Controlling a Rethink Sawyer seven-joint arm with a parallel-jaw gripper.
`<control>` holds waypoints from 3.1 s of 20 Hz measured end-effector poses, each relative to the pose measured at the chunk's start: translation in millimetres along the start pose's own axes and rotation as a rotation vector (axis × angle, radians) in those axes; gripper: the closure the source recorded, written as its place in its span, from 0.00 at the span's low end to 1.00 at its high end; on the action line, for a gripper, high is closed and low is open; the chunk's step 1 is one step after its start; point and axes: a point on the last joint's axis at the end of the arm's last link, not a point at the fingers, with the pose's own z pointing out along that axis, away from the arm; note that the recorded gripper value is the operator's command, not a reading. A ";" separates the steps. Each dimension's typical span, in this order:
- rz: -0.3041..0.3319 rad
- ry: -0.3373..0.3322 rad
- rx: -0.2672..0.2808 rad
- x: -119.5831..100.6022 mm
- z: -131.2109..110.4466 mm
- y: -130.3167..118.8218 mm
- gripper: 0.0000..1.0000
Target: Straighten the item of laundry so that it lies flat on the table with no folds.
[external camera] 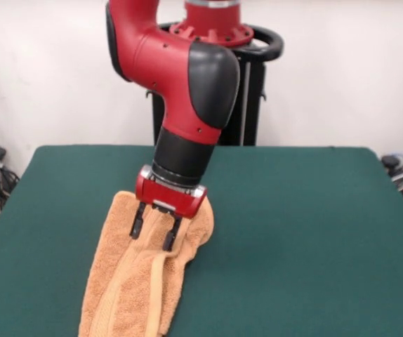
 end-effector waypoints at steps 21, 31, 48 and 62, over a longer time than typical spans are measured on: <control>0.058 0.006 -0.059 -19.0 3.4 -0.8 0.00; 0.120 0.050 -0.169 -24.5 26.1 -9.9 0.00; 0.030 0.027 -0.268 -14.4 6.0 -13.5 1.00; 0.065 0.266 -0.406 15.4 -20.4 -157.6 1.00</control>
